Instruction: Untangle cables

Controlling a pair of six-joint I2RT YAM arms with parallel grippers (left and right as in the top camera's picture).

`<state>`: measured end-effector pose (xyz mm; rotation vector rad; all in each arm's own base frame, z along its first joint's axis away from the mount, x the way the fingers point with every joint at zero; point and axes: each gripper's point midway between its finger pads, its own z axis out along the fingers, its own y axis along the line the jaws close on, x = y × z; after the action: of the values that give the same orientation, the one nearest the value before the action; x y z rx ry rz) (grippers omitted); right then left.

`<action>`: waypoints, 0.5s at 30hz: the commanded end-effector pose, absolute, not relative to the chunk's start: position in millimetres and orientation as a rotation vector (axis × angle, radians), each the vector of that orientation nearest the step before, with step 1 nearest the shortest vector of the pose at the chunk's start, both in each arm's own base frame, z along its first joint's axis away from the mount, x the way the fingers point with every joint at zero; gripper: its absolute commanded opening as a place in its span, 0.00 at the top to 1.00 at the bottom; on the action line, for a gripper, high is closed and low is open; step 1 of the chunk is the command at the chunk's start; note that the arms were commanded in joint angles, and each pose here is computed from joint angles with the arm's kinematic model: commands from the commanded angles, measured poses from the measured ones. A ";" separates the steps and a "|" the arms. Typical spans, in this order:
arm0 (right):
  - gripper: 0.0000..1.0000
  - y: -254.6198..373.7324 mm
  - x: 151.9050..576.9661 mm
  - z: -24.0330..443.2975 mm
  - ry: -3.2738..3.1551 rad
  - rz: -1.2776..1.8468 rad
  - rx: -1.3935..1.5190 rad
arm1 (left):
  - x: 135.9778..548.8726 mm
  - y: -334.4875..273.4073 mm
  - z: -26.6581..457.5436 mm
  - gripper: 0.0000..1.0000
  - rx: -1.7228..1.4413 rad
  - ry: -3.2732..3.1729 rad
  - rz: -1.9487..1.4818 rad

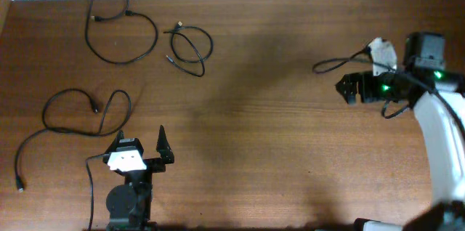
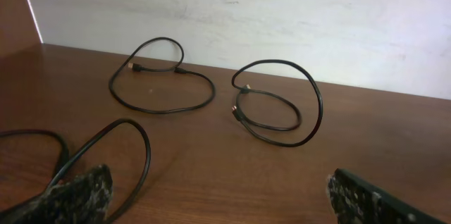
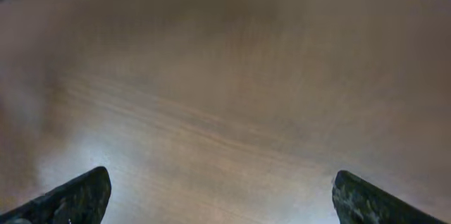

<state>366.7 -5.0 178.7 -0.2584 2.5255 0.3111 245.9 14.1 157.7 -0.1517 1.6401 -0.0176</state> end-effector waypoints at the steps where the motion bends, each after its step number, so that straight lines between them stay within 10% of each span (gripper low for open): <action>1: 0.01 -2.9 359.5 200.7 2.369 0.245 -0.256 | 245.5 13.4 157.2 0.01 -0.154 1.640 -0.030; 15: 0.01 12.5 309.0 279.0 1.659 0.075 -0.303 | 245.5 13.4 157.2 0.01 -0.154 1.640 -0.030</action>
<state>326.2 6.6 269.2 -0.2999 1.7541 0.0785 245.9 13.5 157.3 -0.1494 1.6418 -0.0200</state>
